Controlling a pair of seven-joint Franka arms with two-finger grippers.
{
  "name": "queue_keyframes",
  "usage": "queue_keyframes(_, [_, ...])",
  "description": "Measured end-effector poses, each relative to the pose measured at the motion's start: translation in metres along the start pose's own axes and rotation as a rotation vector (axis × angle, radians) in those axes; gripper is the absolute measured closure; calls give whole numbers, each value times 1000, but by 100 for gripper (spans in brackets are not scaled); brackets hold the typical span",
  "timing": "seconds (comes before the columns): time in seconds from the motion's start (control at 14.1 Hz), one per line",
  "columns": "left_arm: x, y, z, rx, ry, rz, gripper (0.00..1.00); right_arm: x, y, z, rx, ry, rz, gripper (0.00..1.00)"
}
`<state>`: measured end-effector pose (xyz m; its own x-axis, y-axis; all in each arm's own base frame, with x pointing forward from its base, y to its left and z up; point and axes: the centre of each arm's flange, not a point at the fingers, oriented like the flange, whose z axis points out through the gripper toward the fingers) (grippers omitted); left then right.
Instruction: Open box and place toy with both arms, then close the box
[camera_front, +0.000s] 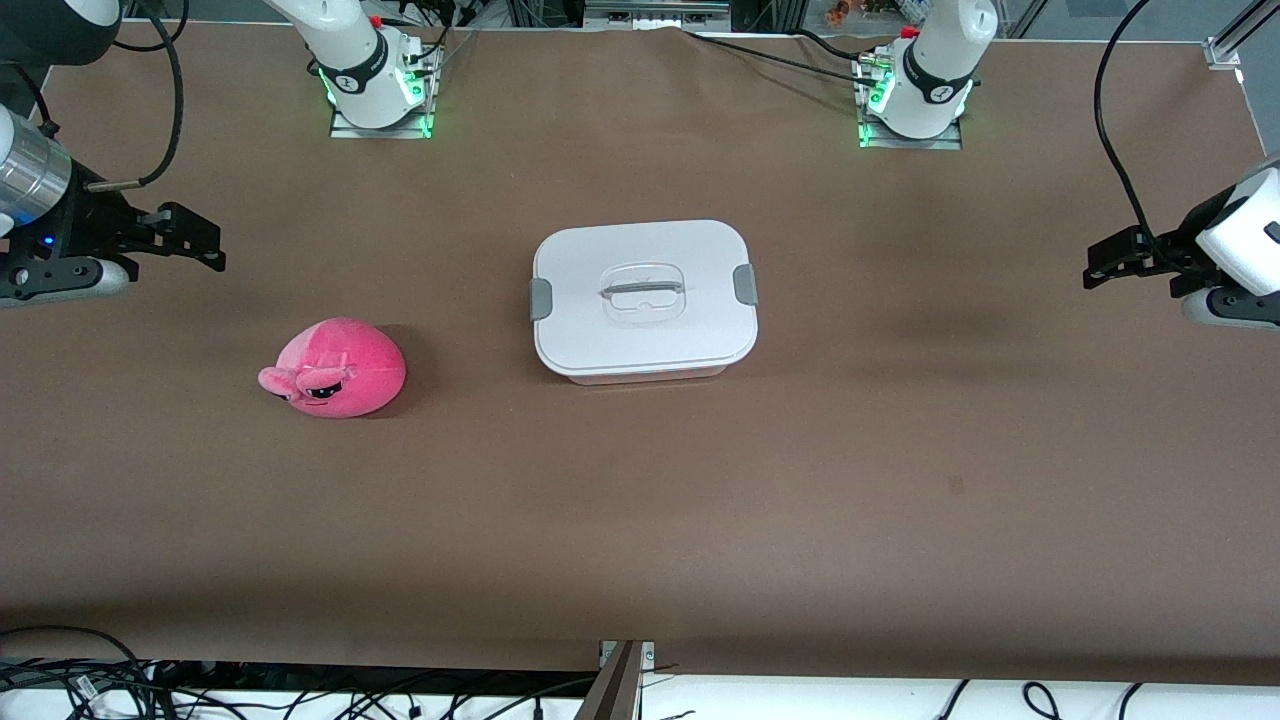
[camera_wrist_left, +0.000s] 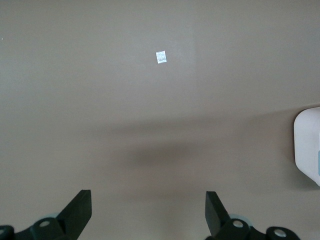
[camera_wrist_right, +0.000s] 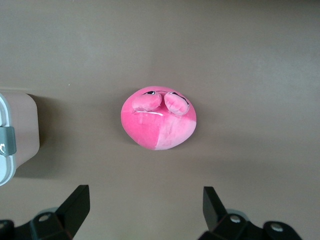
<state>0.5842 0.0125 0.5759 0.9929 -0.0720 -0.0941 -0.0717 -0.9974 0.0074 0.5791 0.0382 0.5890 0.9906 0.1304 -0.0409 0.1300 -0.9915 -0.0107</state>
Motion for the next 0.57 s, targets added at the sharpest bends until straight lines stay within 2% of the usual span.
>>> queue_keyframes(0.42, [0, 5, 0, 0, 0, 8, 0, 0, 0, 0, 0, 1, 0, 0])
queue_keyframes(0.57, [3, 30, 3, 1, -8, 54, 0, 0, 0, 0, 0, 1, 1, 0])
